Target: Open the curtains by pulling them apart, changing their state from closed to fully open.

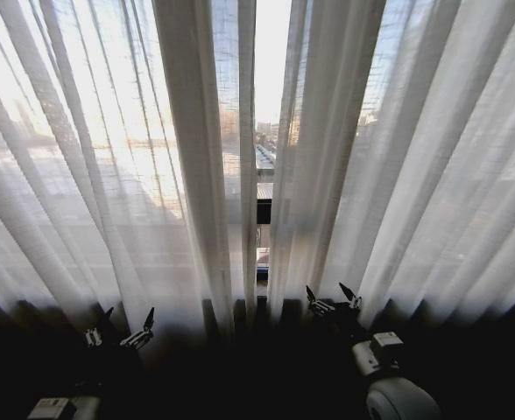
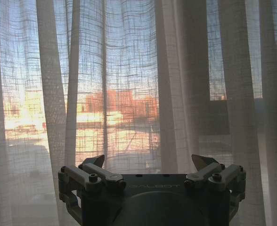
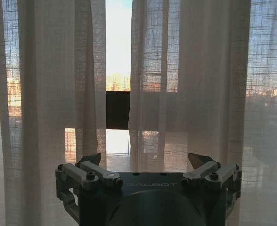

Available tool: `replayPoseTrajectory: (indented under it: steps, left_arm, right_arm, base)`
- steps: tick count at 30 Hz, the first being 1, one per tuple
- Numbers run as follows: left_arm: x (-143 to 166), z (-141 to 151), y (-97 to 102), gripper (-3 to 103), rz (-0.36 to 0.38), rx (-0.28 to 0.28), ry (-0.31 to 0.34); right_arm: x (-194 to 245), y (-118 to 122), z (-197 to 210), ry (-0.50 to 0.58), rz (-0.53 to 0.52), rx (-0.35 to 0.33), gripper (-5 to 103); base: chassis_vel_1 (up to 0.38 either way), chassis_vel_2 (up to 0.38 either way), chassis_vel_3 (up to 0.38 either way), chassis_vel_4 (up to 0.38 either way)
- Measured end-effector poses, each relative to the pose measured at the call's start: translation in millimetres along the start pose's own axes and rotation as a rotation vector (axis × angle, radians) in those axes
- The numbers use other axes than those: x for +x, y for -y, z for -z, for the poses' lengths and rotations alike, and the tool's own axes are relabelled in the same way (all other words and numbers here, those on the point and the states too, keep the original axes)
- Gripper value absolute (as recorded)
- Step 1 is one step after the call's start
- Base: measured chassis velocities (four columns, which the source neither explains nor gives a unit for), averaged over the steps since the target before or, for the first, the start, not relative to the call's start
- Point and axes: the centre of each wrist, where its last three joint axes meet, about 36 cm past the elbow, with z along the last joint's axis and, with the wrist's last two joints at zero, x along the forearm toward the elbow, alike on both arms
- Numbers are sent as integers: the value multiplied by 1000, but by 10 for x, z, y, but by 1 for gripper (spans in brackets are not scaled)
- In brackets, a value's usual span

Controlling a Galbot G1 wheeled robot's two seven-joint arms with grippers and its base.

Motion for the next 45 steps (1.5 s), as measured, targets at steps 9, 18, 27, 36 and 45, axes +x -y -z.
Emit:
replayPoseTrajectory:
  steps: [9,18,27,36,45]
  left_arm:
    - [8,-1,-15,100,8,-2,1]
    - [77,22,-58,100,43,-6,-8]
    - [145,46,-99,100,100,32,-4]
    - [181,48,-72,100,109,36,-4]
    - [169,44,-49,100,105,41,5]
  right_arm:
    - [-173,-108,-91,-14,47,-35,100]
    - [-612,-167,-268,-38,84,-80,100]
    - [-1192,-229,-322,-46,79,-89,100]
    - [-1846,-132,-242,-31,-50,-53,100]
    - [-1969,20,-233,-53,-163,-17,100]
  base:
    - [-103,277,115,-291]
    - [6,-66,8,62]
    - [-5,18,4,-12]
    - [0,0,0,0]
    - [0,0,0,0]
